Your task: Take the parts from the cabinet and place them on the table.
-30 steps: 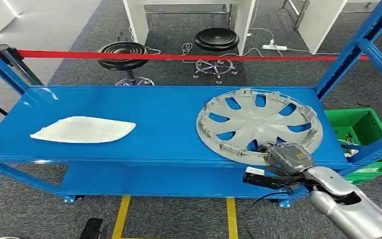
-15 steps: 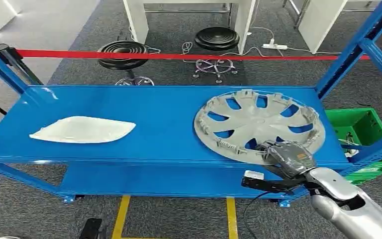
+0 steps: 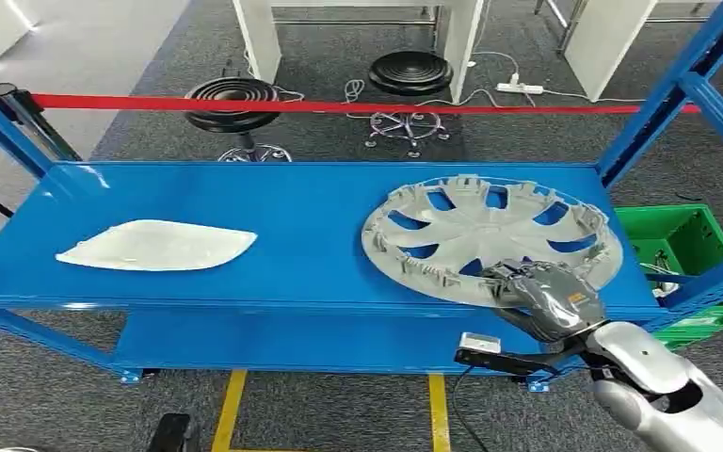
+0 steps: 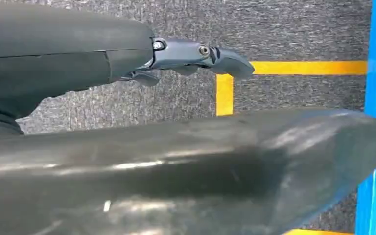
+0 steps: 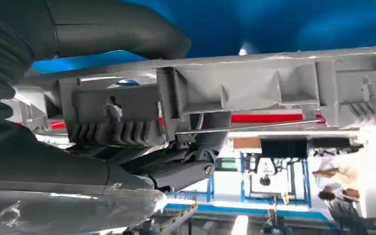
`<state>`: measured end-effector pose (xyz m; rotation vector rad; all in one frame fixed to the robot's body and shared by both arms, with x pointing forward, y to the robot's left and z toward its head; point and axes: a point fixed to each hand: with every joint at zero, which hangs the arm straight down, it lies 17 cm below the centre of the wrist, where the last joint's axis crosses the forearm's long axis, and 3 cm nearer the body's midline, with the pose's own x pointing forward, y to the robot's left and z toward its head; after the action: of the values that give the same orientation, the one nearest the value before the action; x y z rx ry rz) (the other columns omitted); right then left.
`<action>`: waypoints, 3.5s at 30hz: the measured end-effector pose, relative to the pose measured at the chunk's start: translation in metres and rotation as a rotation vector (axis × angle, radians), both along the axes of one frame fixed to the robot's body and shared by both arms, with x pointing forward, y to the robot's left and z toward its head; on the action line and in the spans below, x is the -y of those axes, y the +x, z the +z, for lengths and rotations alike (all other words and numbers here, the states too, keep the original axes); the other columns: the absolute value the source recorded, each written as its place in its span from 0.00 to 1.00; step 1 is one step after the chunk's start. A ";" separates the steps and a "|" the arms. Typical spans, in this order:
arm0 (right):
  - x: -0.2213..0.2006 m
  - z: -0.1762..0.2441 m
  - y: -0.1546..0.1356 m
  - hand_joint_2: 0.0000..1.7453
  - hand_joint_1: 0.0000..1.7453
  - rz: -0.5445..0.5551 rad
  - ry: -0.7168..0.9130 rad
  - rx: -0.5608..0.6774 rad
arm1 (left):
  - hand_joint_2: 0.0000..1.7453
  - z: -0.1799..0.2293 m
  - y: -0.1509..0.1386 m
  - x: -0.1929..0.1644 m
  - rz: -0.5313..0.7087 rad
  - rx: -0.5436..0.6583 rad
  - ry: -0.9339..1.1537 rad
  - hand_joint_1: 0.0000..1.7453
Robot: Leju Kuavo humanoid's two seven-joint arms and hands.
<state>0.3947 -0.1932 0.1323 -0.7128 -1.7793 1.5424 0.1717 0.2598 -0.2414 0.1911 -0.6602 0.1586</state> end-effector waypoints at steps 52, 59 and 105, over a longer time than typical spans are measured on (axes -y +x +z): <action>-0.037 0.109 -0.047 1.00 1.00 -0.001 0.317 0.457 | 1.00 -0.001 -0.009 -0.025 0.089 -0.002 0.055 0.00; -0.039 0.112 -0.048 1.00 1.00 0.006 0.332 0.460 | 1.00 0.001 -0.007 -0.028 0.093 0.010 0.069 0.00; -0.041 0.136 -0.050 1.00 1.00 0.072 0.488 0.434 | 1.00 -0.001 -0.019 -0.060 0.156 -0.046 0.170 0.00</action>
<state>0.3446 -0.1523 0.2679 -0.7767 -2.4061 0.9686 0.1525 0.3197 -0.2426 0.4089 -0.6127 0.2480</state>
